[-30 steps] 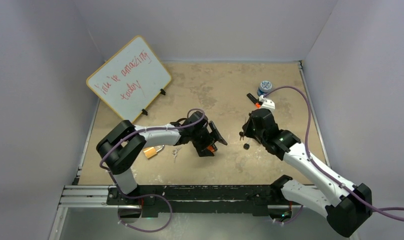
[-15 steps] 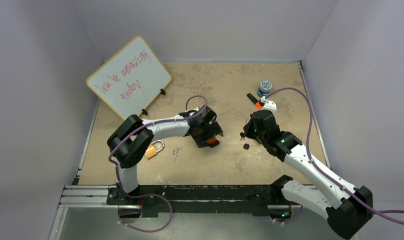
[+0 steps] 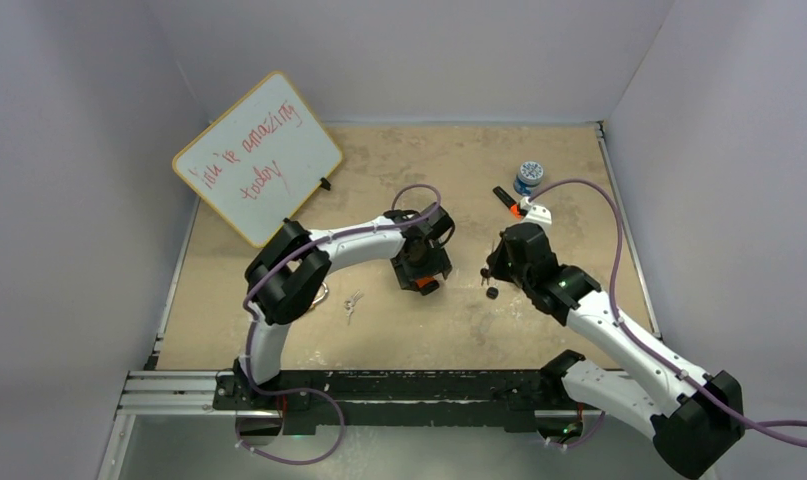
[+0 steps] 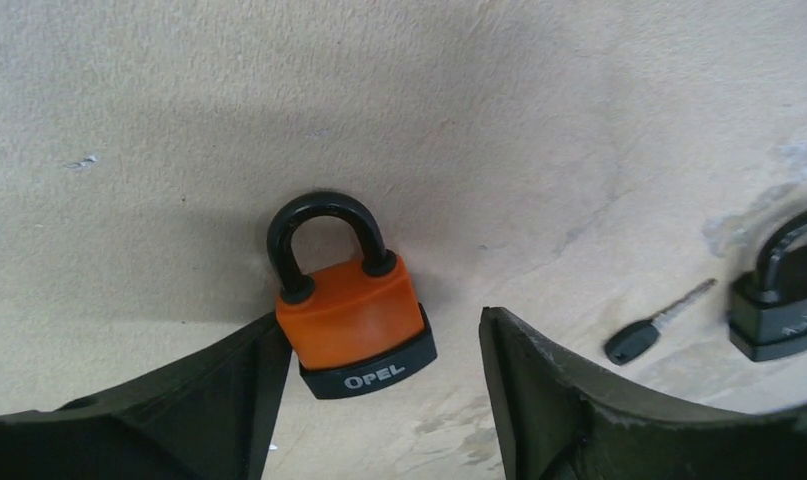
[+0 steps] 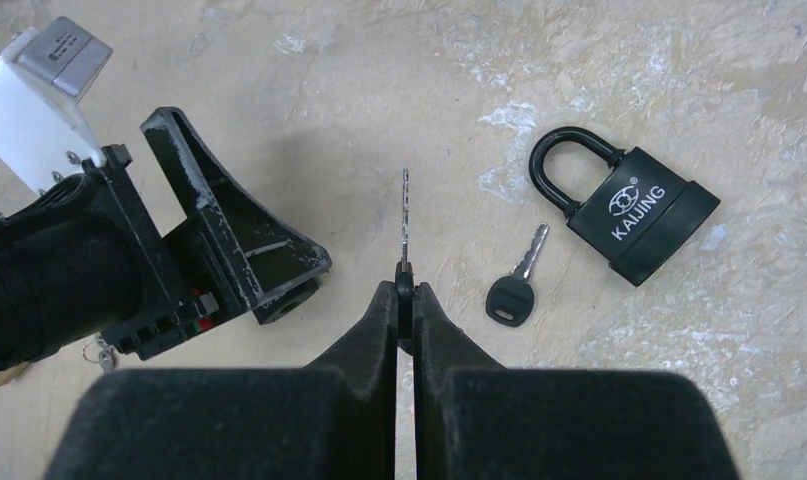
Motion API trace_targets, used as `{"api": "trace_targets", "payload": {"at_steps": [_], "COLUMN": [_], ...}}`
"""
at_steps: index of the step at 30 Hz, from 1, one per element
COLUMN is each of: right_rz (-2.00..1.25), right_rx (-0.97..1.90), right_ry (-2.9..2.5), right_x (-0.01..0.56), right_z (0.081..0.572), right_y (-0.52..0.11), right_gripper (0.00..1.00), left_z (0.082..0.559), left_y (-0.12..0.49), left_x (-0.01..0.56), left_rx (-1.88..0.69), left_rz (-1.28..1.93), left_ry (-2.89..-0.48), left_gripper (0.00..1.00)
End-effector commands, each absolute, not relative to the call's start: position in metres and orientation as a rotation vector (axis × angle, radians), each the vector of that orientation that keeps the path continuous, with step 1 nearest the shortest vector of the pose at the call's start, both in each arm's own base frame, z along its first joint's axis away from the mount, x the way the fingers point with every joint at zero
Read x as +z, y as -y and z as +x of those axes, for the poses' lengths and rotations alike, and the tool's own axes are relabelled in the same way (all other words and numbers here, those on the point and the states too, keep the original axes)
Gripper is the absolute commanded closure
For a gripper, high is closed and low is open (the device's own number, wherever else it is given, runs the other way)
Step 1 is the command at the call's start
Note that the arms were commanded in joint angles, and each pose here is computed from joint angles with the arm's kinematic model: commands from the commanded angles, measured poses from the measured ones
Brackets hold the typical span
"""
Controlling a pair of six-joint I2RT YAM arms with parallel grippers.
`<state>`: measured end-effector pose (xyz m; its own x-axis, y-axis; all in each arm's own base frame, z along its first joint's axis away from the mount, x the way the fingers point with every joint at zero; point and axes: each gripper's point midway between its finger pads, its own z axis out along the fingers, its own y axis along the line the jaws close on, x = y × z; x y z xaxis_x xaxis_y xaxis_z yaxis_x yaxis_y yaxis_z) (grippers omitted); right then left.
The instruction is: Unlock with the key
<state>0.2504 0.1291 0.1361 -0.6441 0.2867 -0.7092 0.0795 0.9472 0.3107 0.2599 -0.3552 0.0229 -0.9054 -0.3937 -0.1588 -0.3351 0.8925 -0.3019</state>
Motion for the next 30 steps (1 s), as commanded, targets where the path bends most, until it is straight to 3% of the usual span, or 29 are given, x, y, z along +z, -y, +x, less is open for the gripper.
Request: {"api": "trace_targets", "payload": {"at_steps": [1,7,14,21,30], "right_rz": [0.259,0.246,0.089,-0.3,-0.658], "right_rx": [0.35,0.344,0.495,0.986,1.252], "right_ry": [-2.224,-2.208,-2.152,-2.062,-1.943], "right_x": [0.139,0.142,0.159,0.179,0.202], "right_z": [0.253,0.254,0.248,0.203,0.157], "right_y": [-0.13,-0.128,-0.15,-0.216,-0.242], "right_gripper": [1.0,1.0,1.0,1.0,1.0], "left_z": [0.241,0.236,0.242,0.229,0.22], "left_y": [0.317,0.31,0.33,0.329,0.313], "left_x": [-0.017,-0.022,0.0,0.058,0.117], "left_rx": [-0.015,0.092,-0.041,-0.377,-0.724], "left_rz": [-0.429,-0.437,-0.287,-0.306,-0.478], "left_ry": [-2.946,-2.97,-3.04,-3.182,-3.228], "left_gripper": [0.32,0.44,0.81,0.9,0.94]}}
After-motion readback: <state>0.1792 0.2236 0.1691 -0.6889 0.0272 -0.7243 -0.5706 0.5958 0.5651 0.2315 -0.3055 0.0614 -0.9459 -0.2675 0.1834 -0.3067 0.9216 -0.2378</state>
